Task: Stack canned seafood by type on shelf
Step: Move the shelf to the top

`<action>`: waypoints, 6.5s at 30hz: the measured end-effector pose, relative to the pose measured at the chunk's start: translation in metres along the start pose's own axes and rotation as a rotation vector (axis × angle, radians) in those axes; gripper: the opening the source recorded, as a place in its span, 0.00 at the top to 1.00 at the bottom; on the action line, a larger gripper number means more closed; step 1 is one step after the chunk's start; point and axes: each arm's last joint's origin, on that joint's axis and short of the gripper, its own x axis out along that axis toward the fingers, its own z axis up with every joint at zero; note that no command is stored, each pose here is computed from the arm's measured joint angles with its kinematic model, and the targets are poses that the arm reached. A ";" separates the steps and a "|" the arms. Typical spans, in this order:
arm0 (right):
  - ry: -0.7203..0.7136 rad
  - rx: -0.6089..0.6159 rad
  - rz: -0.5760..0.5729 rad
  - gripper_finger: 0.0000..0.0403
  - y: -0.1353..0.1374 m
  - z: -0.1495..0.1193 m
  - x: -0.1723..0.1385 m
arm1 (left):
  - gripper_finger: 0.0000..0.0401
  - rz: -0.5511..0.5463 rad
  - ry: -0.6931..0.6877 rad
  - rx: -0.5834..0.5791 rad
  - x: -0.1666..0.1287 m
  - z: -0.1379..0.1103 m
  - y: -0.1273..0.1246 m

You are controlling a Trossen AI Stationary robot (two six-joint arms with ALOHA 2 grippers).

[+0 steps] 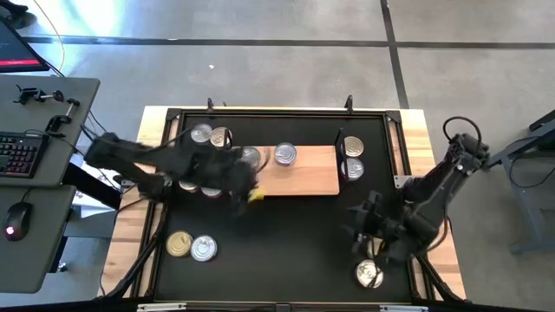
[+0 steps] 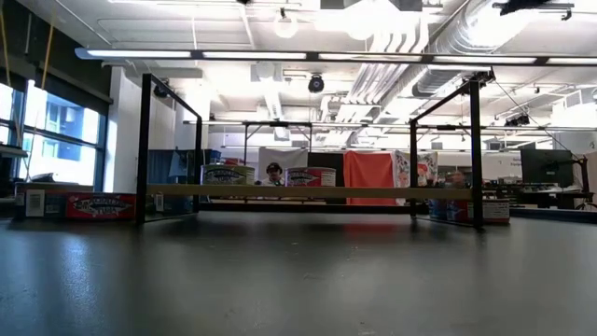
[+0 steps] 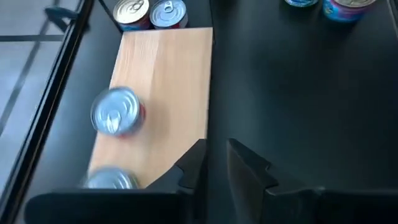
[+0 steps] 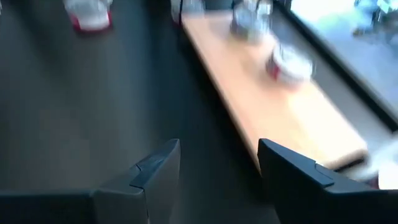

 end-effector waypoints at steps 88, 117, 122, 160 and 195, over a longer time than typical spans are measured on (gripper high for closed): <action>0.105 0.066 -0.081 0.68 -0.097 -0.046 0.083 | 0.67 0.359 -0.078 -0.144 0.058 -0.172 -0.030; 0.140 0.129 -0.182 0.96 -0.153 -0.023 0.111 | 0.89 0.412 0.048 -0.004 0.089 -0.148 0.042; 0.153 0.159 -0.193 0.96 -0.161 -0.022 0.114 | 0.89 0.396 0.051 0.013 0.094 -0.145 0.057; 0.176 0.211 -0.235 0.78 -0.200 -0.018 0.126 | 0.90 0.296 0.076 -0.127 0.102 -0.150 0.113; 0.095 0.275 -0.109 0.52 -0.204 -0.014 0.100 | 0.64 0.261 0.249 -0.182 0.078 -0.136 0.112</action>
